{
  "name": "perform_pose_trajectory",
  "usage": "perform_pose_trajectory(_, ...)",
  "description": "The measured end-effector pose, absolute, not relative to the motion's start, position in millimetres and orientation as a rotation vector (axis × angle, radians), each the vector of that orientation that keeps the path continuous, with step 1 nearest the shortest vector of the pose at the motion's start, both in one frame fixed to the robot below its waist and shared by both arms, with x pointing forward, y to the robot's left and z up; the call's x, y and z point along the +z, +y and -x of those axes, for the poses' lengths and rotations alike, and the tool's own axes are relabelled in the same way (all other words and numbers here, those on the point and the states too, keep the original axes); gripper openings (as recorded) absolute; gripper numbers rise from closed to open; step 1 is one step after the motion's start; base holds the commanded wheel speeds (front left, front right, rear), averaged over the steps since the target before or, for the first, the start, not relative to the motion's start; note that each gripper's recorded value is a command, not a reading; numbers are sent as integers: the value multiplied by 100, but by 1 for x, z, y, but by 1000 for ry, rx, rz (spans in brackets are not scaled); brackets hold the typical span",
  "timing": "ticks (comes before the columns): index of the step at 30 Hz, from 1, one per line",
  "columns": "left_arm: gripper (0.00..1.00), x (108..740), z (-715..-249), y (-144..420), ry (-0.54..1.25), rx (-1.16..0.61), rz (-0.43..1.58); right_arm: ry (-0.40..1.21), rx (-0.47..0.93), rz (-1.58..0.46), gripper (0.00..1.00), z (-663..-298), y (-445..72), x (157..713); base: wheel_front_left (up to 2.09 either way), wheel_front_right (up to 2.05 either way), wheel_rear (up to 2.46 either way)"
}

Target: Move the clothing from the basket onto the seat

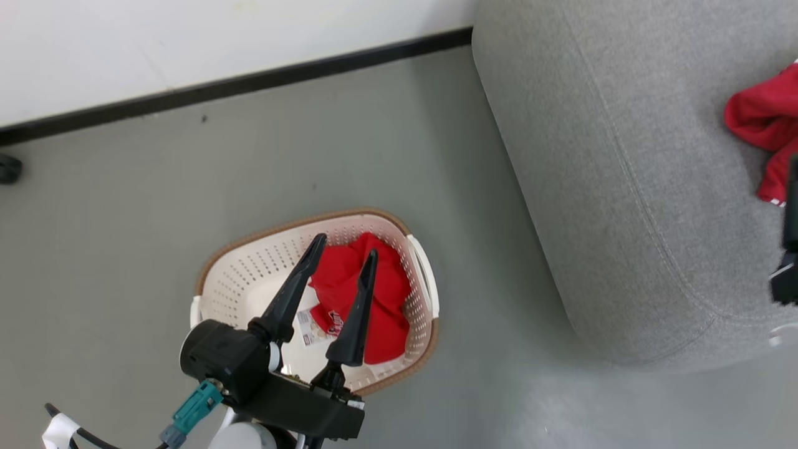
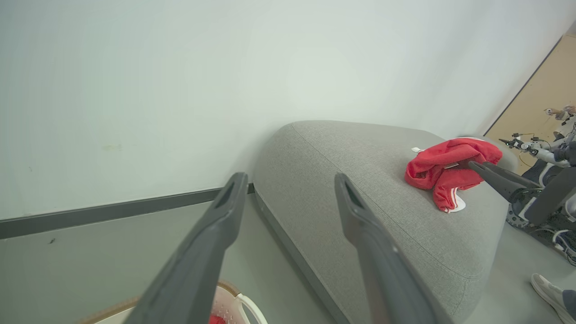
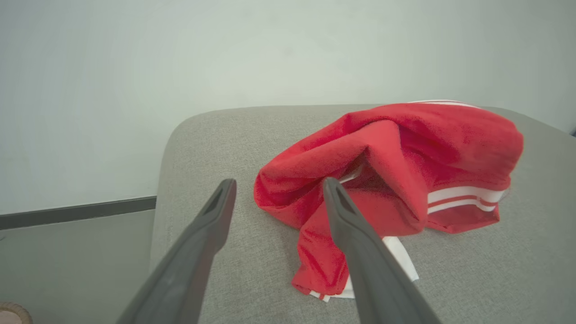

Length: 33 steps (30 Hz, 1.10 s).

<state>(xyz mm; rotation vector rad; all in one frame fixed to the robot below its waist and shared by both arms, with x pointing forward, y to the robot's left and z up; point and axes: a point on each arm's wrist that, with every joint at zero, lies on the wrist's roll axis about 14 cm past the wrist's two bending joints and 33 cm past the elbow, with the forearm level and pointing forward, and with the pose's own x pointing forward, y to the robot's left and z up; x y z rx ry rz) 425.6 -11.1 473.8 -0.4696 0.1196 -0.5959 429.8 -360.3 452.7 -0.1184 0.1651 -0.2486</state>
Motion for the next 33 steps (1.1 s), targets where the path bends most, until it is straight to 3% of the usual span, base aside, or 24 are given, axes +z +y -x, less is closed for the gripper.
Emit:
perform_pose_trajectory(14,100,490,-406,36,76,-427,433,29,-13,39,100,-416,-259,483,0,0,0)
perform_pose_trajectory(33,100,484,-382,125,59,-160,353,-14,200,-15,100,-404,-171,492,0,0,0)
